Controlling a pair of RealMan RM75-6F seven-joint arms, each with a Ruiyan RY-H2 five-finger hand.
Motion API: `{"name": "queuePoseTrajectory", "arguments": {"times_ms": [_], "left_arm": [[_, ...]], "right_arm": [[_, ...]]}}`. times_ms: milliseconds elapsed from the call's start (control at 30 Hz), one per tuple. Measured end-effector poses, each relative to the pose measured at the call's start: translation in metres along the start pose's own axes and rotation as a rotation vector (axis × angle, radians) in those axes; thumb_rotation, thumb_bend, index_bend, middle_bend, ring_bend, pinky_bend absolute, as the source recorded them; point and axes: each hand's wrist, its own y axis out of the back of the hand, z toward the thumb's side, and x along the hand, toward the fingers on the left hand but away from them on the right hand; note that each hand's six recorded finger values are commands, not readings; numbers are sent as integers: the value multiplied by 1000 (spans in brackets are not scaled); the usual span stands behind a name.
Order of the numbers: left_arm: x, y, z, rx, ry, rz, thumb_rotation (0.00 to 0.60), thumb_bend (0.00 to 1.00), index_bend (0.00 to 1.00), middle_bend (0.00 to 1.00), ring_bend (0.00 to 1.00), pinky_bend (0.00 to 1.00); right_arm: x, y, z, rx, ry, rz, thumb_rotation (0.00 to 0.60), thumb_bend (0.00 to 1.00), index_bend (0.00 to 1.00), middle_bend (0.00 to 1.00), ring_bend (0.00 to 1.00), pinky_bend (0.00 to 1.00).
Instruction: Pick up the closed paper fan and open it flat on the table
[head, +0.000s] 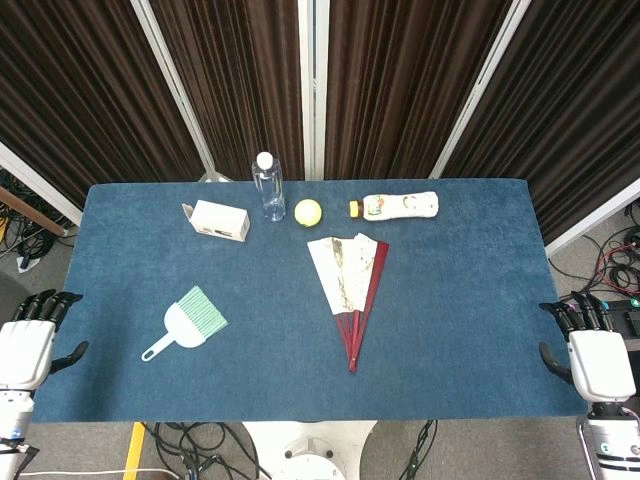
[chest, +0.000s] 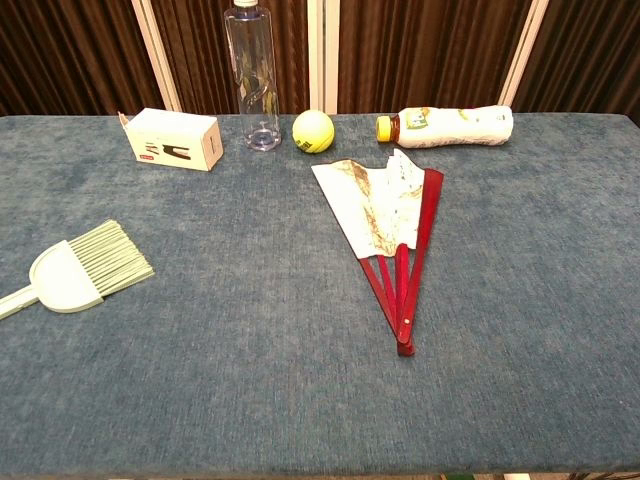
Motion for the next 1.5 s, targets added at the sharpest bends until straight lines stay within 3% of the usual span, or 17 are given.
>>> {"name": "queuePoseTrajectory", "arguments": {"times_ms": [367, 667, 733, 900, 1033, 1500], "left_arm": [[-1, -1, 2, -8, -4, -3, 600, 205, 218, 219, 141, 175], [-2, 1, 6, -29, -17, 15, 600, 204, 218, 219, 141, 175], [-3, 1, 6, -32, -21, 18, 600, 205, 218, 219, 141, 176], [-5, 2, 7, -41, -26, 26, 600, 204, 217, 219, 140, 175], [-5, 2, 6, -46, -25, 27, 600, 205, 218, 219, 141, 175], [-8, -4, -1, -74, -2, 10, 600, 203, 218, 219, 141, 176]], "right_arm": [[0, 0, 3, -10, 17, 9, 600, 247, 246, 276, 77, 82], [-26, -11, 34, -29, 165, 70, 600, 249, 262, 300, 79, 82], [-40, -20, 49, -28, 219, 106, 600, 241, 273, 304, 79, 82], [-84, -51, 99, -19, 361, 193, 600, 96, 288, 311, 80, 82], [-114, -76, 143, -21, 442, 217, 600, 49, 311, 319, 80, 82], [-170, -150, 211, 45, 490, 220, 600, 27, 386, 353, 80, 82]]}}
